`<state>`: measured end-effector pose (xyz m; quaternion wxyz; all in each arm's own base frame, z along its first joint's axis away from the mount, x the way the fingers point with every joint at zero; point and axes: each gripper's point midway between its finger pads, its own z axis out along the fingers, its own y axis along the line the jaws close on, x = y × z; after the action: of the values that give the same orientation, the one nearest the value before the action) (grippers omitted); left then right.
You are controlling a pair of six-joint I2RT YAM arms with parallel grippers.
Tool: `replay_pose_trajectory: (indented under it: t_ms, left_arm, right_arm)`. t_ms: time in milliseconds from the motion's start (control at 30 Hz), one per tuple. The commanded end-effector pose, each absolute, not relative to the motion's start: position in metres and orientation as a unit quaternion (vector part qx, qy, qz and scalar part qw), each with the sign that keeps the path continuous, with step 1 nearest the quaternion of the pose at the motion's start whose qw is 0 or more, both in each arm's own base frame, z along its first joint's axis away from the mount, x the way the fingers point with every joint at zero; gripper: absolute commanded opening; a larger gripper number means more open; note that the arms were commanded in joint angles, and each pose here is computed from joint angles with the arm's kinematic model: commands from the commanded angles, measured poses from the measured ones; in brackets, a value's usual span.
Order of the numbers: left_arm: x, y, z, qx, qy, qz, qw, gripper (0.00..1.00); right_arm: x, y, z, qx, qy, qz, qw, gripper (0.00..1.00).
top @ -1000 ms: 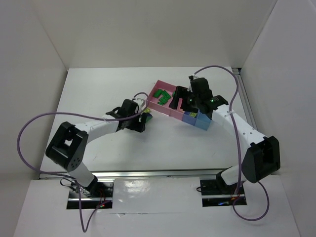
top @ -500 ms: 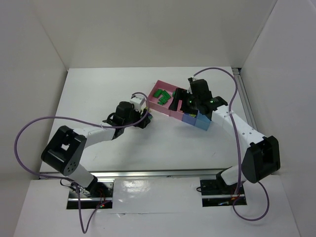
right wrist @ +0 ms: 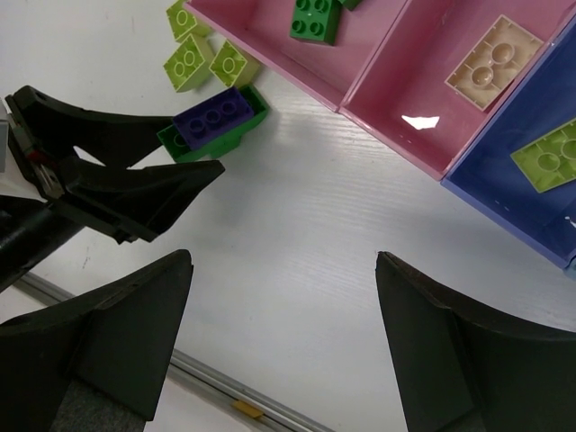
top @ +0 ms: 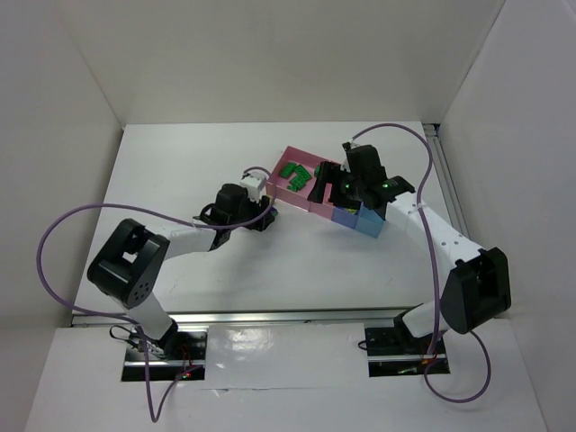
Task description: Sort the legos into containers by color
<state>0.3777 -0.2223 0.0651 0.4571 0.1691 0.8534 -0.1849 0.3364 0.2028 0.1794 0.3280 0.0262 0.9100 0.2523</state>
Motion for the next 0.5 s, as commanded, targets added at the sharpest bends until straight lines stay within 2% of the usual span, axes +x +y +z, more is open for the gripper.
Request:
replay_pose_trajectory:
  t_ms: [0,100,167,267,333,467]
  left_arm:
    - [0.395,-0.229,0.08,0.157,0.836,-0.198,0.487,0.64]
    - [0.396,-0.232,0.074,0.16,0.839,-0.2,0.481,0.56]
    - [0.394,-0.232,0.072,0.162,0.841,-0.203,0.475,0.56]
    - [0.395,-0.233,0.07,0.162,0.844,-0.201,0.47,0.62]
    - [0.395,-0.233,0.067,0.163,0.847,-0.2,0.465,0.62]
    - [0.397,-0.232,0.072,0.16,0.842,-0.199,0.476,0.56]
  right_arm:
    - [0.335,0.202,0.194,0.017,0.901,0.263,0.346,0.9]
    - [0.335,0.202,0.194,0.017,0.901,0.263,0.346,0.9]
    - [0.335,0.202,0.194,0.017,0.901,0.263,0.346,0.9]
    - [0.335,0.202,0.194,0.017,0.901,0.263,0.346,0.9]
    - [0.335,0.202,0.194,0.017,0.901,0.263,0.346,0.9]
    - [0.335,0.202,0.19,0.018,0.903,0.261,0.342,0.9]
